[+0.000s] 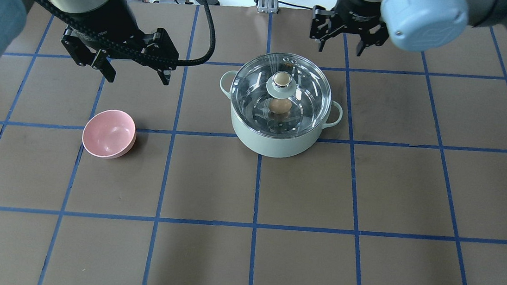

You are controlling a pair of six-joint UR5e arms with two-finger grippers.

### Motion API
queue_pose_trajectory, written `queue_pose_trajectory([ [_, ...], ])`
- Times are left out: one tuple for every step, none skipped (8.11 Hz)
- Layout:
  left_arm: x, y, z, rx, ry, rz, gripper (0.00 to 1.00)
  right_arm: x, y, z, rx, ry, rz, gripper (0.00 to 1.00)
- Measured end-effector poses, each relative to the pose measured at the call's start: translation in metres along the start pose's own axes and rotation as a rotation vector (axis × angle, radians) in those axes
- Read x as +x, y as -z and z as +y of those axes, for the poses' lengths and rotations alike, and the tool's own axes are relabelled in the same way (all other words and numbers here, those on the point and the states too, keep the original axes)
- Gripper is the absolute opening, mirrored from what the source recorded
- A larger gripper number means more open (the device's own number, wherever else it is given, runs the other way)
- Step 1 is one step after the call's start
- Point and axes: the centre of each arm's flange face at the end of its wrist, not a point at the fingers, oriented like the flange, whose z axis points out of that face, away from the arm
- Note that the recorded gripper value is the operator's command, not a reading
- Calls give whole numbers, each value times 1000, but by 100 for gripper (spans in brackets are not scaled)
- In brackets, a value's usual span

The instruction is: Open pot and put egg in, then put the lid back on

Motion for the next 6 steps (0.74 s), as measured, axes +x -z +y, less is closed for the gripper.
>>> queue_pose_trajectory([
  [0,0,0,0,0,0,100,31,27,7,-19,38,7,100],
  [0,0,0,0,0,0,100,52,51,21,-39,67,16,100],
  [0,0,0,0,0,0,100,63,70,38,-70,89,25,100],
  [0,0,0,0,0,0,100,69,81,55,-118,126,29,100],
  [0,0,0,-1,0,0,100,71,87,65,-146,172,28,100],
  [0,0,0,-1,0,0,100,72,88,69,-161,198,22,100],
])
